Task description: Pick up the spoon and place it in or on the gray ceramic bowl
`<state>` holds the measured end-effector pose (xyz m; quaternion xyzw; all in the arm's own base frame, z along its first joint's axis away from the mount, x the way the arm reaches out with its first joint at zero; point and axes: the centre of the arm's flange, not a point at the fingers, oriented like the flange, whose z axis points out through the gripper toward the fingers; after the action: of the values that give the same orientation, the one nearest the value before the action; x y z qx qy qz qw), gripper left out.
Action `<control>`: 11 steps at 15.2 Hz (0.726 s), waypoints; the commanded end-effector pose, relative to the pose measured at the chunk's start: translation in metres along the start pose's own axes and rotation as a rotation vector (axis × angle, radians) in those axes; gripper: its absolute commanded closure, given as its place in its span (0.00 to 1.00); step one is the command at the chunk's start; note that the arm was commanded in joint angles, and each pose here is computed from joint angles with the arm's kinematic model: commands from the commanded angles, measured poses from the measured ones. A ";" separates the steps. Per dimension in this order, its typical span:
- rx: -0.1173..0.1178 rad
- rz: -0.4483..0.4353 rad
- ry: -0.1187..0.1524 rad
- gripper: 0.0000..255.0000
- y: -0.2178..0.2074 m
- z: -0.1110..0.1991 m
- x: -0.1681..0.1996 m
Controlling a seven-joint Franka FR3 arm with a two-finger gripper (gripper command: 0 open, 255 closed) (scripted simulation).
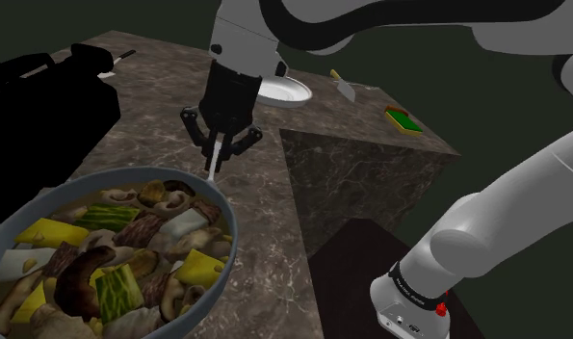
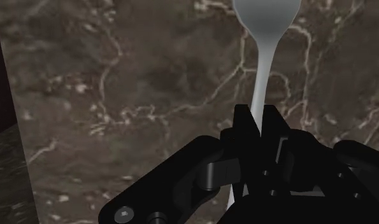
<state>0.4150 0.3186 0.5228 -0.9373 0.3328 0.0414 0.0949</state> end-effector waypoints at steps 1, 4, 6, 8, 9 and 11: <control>0.000 0.000 -0.001 1.00 0.000 0.001 0.000; 0.000 0.000 -0.001 1.00 0.000 0.001 0.000; 0.000 0.000 -0.001 1.00 0.000 0.001 0.000; 0.000 0.000 -0.001 1.00 -0.002 -0.009 -0.002; 0.000 0.000 -0.001 1.00 -0.003 -0.014 -0.002; 0.000 0.000 -0.001 1.00 -0.004 -0.025 -0.004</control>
<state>0.4145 0.3196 0.5434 -0.9373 0.3326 0.0416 0.0951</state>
